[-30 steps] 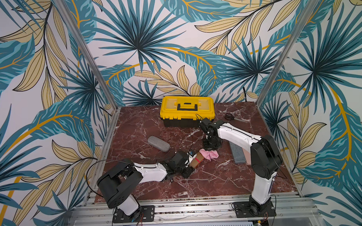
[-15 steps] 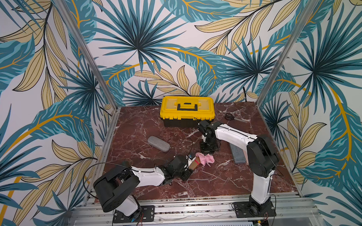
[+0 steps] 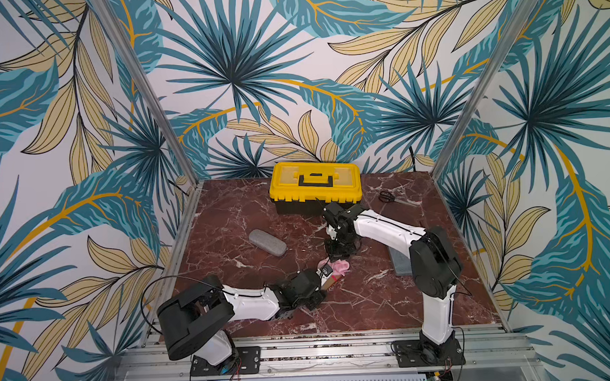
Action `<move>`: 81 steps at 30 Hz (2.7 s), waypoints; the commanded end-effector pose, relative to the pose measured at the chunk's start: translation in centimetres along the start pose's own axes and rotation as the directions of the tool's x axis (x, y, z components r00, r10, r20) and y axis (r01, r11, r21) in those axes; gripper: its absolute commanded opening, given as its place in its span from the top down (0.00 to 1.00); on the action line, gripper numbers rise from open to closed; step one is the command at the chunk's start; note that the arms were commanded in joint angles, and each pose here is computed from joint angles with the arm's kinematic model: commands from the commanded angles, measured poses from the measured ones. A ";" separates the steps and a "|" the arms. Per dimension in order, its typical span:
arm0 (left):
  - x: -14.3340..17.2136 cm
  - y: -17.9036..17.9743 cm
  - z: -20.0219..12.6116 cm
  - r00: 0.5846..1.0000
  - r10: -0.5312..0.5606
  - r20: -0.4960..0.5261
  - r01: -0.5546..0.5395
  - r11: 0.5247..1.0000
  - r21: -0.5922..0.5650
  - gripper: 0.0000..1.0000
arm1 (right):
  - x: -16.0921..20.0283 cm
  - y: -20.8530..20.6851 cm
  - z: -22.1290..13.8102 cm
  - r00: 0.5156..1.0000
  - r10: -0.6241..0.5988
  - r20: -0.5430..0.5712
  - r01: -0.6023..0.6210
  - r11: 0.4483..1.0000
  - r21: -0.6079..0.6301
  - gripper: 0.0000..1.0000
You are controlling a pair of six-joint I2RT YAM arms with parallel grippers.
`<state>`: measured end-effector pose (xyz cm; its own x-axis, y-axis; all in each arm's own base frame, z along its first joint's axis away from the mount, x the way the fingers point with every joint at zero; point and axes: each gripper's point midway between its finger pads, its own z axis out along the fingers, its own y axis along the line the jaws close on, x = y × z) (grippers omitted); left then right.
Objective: Wipe the eyeglass case
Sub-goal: Wipe the dirt from the eyeglass case, then pick up the eyeglass case from the center of the board.
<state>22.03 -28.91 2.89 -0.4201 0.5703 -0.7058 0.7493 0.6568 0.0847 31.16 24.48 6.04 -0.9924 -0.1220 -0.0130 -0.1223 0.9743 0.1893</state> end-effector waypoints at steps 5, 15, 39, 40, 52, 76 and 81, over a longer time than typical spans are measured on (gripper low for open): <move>-1.1 0.0 -0.5 0.998 0.030 0.051 -0.028 0.999 -0.030 0.65 | -2.1 -3.2 0.2 0.997 -0.072 -0.034 0.078 0.974 0.215 1.00; -1.1 0.7 -0.3 0.999 0.014 0.029 -0.011 0.997 -0.083 0.69 | 3.0 9.7 5.1 0.954 -0.242 -0.178 0.209 0.960 -0.188 1.00; 1.1 1.4 0.7 0.994 -0.094 -0.060 0.086 0.989 -0.120 0.70 | 2.5 -3.9 2.5 0.993 0.069 -0.100 -0.072 0.997 -0.028 1.00; 1.0 1.1 0.9 0.993 -0.099 -0.061 0.092 0.990 -0.106 0.70 | 2.2 -2.9 2.3 0.993 0.093 -0.079 -0.099 0.991 -0.085 1.00; -0.8 -1.3 1.5 0.985 -0.164 -0.061 0.168 0.984 0.055 0.70 | 5.1 7.7 1.8 0.969 0.247 -0.022 -0.232 0.873 -0.428 1.00; -3.3 -5.3 -1.9 0.931 -0.357 -0.077 0.358 0.850 0.387 0.75 | -4.3 -6.8 0.5 0.939 0.286 0.193 -0.287 0.958 -0.024 1.00; -3.3 -1.7 -1.8 0.825 -0.556 -0.098 0.541 0.730 0.418 0.81 | -0.8 -9.7 -0.2 0.938 0.286 0.196 -0.305 0.949 0.076 1.00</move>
<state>20.77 -31.07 5.11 -0.7616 0.2484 -0.5985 0.5925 0.6411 -0.4878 35.04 17.90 4.15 -0.9647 0.2251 -0.1365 0.1924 0.9568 0.2181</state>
